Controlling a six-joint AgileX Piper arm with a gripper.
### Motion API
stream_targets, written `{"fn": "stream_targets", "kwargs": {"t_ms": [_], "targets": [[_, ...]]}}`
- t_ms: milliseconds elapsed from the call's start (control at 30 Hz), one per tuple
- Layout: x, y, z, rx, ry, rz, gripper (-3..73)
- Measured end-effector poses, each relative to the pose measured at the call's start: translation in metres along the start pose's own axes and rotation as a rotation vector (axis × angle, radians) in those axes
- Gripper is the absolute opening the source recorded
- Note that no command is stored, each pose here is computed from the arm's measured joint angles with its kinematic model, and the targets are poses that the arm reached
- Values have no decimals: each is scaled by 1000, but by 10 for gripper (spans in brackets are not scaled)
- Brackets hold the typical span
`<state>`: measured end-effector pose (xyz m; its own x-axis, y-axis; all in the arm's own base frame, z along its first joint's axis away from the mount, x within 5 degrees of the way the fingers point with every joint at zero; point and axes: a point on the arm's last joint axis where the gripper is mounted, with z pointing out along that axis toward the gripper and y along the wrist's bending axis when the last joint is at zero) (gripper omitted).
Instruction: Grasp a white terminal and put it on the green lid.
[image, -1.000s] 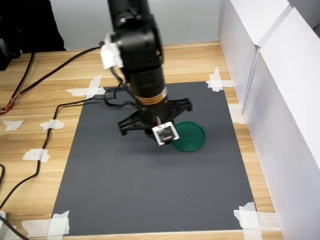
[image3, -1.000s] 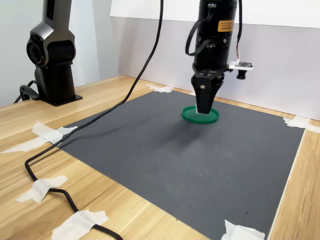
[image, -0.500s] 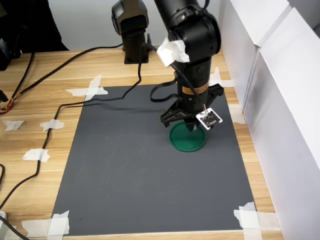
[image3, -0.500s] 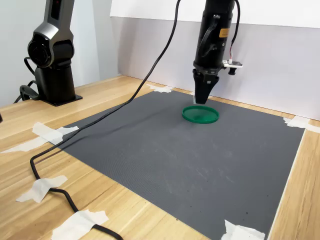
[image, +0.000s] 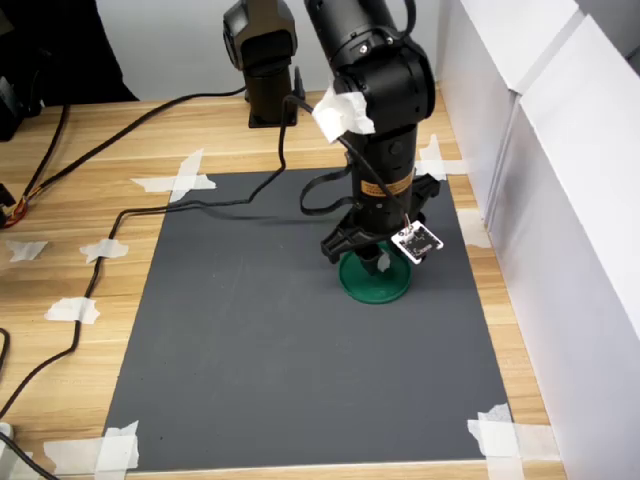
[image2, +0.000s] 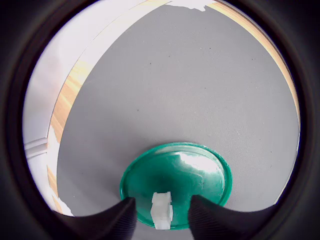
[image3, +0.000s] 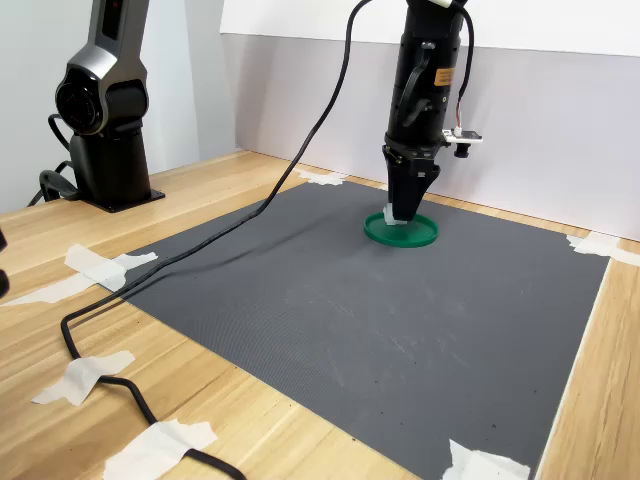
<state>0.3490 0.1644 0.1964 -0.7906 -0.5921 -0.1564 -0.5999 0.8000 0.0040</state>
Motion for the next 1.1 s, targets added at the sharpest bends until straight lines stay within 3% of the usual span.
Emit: {"fn": "stream_targets", "kwargs": {"t_ms": [100, 233, 333, 467, 567, 833, 1100], "targets": [[1, -1, -4, 7, -7, 6, 620], [6, -8, -34, 26, -81, 44, 633], [13, -24, -64, 56, -168, 105, 523], [33, -50, -109, 110, -292, 217, 204], [57, -69, -142, 167, -403, 304, 40], [149, -82, -191, 399, -721, 468, -15], [244, -36, -172, 614, -1034, 537, -16]]}}
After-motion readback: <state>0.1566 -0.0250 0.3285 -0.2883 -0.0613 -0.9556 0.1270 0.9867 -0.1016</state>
